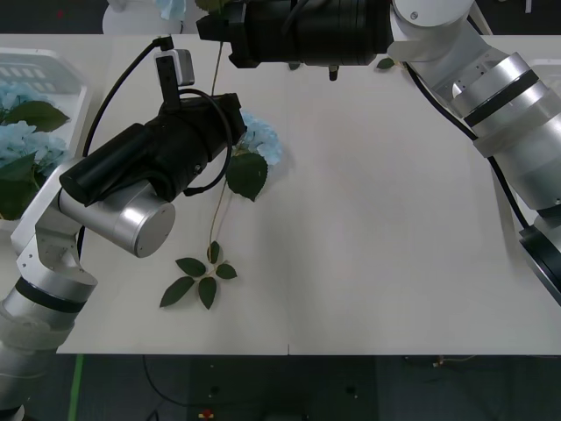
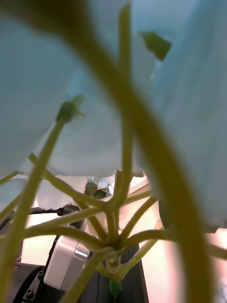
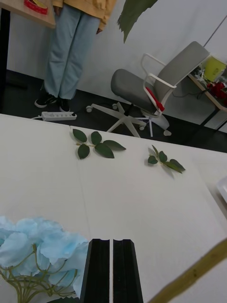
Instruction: Place the red flowers into the right box and the blue flowers into the left box. If a person shows an open palm, hand one flower to the person first, then continue sorting.
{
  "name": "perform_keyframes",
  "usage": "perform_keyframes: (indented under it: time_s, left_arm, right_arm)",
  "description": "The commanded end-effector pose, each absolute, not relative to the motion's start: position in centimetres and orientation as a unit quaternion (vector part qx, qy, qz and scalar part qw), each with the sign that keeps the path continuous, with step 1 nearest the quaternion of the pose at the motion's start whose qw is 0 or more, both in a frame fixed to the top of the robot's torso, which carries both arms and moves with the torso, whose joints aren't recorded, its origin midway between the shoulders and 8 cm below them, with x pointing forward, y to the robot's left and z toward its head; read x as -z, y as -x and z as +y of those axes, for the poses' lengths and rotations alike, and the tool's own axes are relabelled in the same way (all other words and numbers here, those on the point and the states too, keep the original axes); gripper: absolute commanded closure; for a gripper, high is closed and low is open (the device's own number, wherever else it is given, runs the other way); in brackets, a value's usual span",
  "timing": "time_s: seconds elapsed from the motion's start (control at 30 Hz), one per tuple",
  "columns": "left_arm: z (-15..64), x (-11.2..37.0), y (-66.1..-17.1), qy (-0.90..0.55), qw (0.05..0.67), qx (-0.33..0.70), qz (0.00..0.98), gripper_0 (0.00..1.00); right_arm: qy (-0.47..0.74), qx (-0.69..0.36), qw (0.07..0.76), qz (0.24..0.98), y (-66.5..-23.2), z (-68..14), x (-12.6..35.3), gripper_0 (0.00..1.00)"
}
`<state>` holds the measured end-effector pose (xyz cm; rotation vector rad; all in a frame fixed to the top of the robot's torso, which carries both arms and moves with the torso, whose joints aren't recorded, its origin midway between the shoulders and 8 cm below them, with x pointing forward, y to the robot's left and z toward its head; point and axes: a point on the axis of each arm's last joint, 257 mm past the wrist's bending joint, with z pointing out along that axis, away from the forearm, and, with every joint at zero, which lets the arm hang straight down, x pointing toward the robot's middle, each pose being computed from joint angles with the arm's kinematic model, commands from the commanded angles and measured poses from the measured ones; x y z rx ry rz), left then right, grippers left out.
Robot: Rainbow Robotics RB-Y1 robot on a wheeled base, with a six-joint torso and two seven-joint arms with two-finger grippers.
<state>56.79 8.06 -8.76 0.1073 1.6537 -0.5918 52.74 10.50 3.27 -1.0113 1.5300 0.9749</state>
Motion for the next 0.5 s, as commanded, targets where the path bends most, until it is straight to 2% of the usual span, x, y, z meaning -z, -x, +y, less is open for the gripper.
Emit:
perform_keyframes:
  time_s: [0.03, 0.07, 0.17, 0.3, 0.5]
  left_arm:
    - [8.0, 5.0, -57.4, -0.033, 0.661, 0.273, 0.698, 1.0]
    - [8.3, 5.2, -57.4, -0.031, 0.661, 0.271, 0.699, 1.0]
    - [9.5, 5.7, -57.6, -0.024, 0.661, 0.262, 0.702, 1.0]
    - [12.8, 6.3, -58.0, -0.006, 0.662, 0.246, 0.708, 1.0]
    - [24.9, 9.1, -58.4, 0.064, 0.629, 0.181, 0.753, 1.0]
  right_arm:
    - [0.459, -0.388, 0.533, 0.596, -51.1, 12.2, -6.9, 0.51]
    - [0.459, -0.387, 0.534, 0.596, -51.2, 12.2, -6.9, 0.41]
    - [0.459, -0.386, 0.534, 0.596, -51.3, 12.1, -6.9, 0.3]
    - [0.461, -0.384, 0.536, 0.595, -51.3, 12.0, -6.9, 0.27]
    - [0.464, -0.377, 0.538, 0.594, -51.5, 11.5, -6.9, 0.23]
